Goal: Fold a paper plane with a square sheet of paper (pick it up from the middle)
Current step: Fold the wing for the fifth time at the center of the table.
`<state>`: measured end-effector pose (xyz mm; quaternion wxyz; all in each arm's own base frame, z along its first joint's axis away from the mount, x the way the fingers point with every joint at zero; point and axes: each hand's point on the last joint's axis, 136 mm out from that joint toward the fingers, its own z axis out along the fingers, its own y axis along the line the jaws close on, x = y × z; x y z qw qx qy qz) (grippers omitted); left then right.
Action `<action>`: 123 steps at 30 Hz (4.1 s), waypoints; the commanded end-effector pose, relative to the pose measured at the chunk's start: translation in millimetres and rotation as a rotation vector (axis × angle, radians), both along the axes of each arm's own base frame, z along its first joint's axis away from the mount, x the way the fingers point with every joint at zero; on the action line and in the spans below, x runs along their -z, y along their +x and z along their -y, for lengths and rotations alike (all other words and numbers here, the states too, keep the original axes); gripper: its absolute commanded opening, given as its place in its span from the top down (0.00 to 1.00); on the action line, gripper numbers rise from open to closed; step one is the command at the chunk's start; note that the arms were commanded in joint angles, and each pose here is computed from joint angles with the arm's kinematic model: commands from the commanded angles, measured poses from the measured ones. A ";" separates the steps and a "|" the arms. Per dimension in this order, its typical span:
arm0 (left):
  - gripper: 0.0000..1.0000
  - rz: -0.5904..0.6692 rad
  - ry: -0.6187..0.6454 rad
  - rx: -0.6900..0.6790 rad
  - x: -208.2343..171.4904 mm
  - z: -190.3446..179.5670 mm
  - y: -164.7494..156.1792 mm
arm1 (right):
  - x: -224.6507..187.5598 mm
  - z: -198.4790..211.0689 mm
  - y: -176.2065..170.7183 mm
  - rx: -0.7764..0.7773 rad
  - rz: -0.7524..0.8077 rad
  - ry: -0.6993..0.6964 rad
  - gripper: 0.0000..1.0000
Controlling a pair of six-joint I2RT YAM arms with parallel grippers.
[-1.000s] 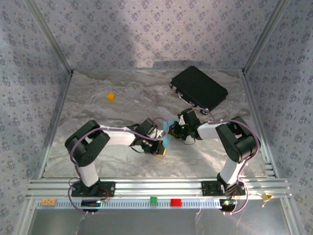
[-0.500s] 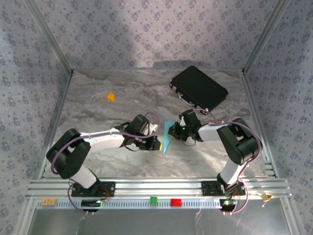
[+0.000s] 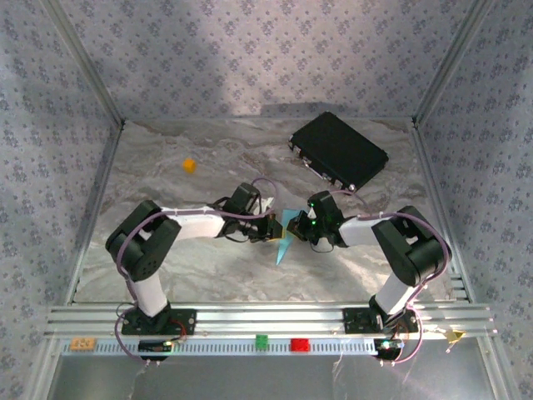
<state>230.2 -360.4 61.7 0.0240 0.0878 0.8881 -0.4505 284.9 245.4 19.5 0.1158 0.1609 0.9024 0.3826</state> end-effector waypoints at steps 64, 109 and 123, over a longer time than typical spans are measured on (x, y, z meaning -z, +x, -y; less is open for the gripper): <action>1.00 -0.095 0.216 0.155 74.4 -24.2 -54.3 | 14.6 59.5 30.1 0.057 0.028 -0.075 0.88; 1.00 -0.089 0.200 0.142 71.9 -22.4 -52.1 | 28.0 51.6 -1.5 0.006 -0.005 -0.083 0.94; 1.00 -0.093 0.205 0.142 73.6 -23.6 -52.1 | 20.0 91.4 44.0 0.134 0.011 -0.099 0.93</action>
